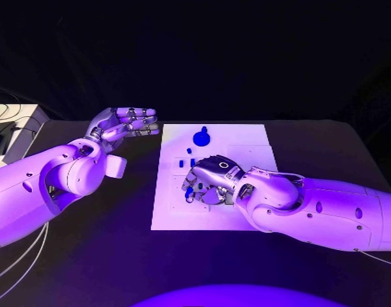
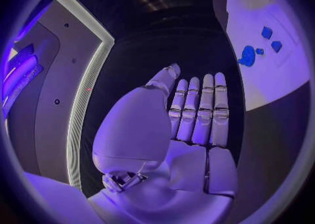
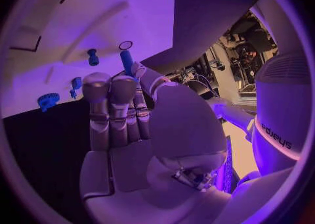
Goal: Assemble the parts on the task board
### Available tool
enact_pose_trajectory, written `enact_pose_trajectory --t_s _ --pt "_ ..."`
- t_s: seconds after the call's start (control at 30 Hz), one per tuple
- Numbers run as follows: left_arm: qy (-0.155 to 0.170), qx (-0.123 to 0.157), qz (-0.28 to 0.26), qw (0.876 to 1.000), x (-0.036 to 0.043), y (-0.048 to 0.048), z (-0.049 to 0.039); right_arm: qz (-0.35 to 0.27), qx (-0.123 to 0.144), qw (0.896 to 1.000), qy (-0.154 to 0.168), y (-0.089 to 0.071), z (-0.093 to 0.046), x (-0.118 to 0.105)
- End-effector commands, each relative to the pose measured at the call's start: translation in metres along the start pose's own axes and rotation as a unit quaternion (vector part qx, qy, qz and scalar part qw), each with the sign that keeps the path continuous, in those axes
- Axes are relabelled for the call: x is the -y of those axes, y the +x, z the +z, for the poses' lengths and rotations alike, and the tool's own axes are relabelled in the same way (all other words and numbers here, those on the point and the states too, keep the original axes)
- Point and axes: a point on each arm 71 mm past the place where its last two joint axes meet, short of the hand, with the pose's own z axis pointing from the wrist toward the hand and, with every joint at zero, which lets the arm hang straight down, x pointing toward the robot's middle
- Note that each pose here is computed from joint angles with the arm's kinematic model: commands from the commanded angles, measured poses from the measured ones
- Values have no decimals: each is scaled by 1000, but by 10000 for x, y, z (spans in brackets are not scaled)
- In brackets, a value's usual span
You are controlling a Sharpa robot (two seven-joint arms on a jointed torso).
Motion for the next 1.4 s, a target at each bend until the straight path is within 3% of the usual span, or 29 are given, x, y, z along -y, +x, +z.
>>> enact_pose_trajectory --t_s 0.03,1.4 --pt "6 -8 -4 1000 16 22 1 -6 -12 1000 -8 25 -9 -37" --pt "6 -7 -3 1000 22 2 -13 -29 -44 999 6 94 -16 22"
